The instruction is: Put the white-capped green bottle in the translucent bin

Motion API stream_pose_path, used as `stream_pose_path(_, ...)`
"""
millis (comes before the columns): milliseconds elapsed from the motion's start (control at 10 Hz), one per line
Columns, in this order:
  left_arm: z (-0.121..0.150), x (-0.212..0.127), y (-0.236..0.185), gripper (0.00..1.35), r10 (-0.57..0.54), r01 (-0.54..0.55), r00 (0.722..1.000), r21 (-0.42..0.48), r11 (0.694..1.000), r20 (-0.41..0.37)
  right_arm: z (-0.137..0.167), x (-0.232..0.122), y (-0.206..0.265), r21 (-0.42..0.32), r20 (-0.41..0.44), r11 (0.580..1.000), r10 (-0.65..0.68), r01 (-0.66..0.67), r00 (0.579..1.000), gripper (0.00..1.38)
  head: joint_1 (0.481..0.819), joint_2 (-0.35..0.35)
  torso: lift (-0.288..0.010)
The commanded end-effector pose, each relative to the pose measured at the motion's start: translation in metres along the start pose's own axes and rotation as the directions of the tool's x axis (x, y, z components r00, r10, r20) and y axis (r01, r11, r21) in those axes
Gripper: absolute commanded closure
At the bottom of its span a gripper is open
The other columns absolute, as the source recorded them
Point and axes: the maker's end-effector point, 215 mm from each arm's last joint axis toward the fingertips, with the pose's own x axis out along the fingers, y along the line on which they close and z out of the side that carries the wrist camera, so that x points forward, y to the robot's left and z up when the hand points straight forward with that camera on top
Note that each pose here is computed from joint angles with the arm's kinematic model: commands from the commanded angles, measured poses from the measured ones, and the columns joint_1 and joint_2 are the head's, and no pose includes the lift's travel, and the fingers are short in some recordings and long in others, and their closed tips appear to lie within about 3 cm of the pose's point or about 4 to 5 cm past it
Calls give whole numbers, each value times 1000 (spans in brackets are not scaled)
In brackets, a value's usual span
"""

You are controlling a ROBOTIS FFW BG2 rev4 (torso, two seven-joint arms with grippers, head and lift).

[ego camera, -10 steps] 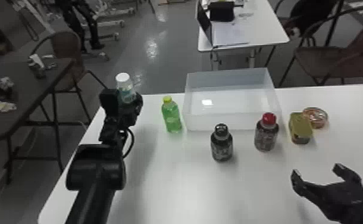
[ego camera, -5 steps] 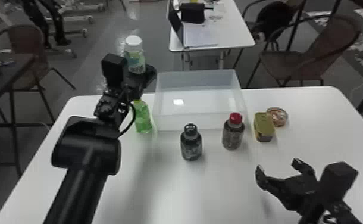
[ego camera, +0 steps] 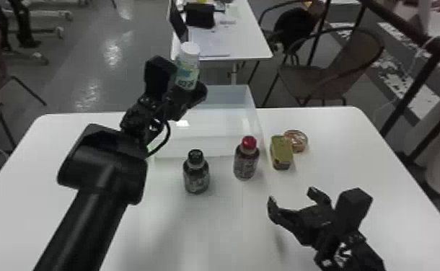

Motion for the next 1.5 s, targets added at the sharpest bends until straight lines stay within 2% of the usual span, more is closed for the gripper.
stream_pose_path(0, -11, 20, -40, 1072, -111, 115, 993, 91, 989, -46, -1, 5, 3, 2, -2, 1000, 7, -7, 1000, 42, 692, -70, -92)
stream_pose_path(100, -29, 26, -45, 1072, -176, 195, 978, 196, 961, -112, -1, 6, 2, 2, -2, 1000, 7, -7, 1000, 42, 695, -98, -92)
stream_pose_path(300, -55, 42, -48, 1067, -219, 275, 954, 301, 913, -207, 0, 13, 6, 4, 0, 1000, 20, -20, 1000, 42, 695, -113, -92)
stream_pose_path(400, -65, 45, -42, 1012, -216, 298, 943, 356, 886, -251, 0, 18, 10, 6, -2, 1000, 30, -30, 1000, 42, 695, -111, -92)
stream_pose_path(500, -75, 47, -36, 884, -210, 318, 934, 401, 859, -290, -1, 21, 12, 7, -3, 999, 35, -35, 999, 44, 695, -104, -92)
stream_pose_path(600, -74, 49, -32, 644, -202, 321, 934, 444, 837, -295, -1, 22, 12, 7, -4, 999, 36, -36, 999, 42, 695, -93, -92)
stream_pose_path(800, -72, 50, -24, 12, -182, 305, 939, 459, 834, -294, -1, 21, 12, 9, -3, 999, 35, -35, 999, 42, 695, -81, -92)
stream_pose_path(1000, -72, 49, -24, 44, -179, 293, 942, 438, 850, -283, 1, 16, 13, 16, 4, 999, 34, -34, 999, 42, 695, -78, -92)
stream_pose_path(1100, -70, 46, -27, 51, -180, 279, 948, 409, 869, -263, 3, 12, 11, 16, 9, 999, 30, -31, 999, 44, 695, -78, -92)
stream_pose_path(1200, -60, 38, -26, 55, -160, 235, 961, 365, 901, -224, 6, 10, 10, 7, 10, 1000, 30, -30, 1000, 42, 695, -80, -92)
stream_pose_path(1400, -43, -6, -2, 68, -60, 89, 991, 246, 965, -124, 11, 7, 6, -3, 13, 1000, 20, -20, 1000, 44, 695, -83, -92)
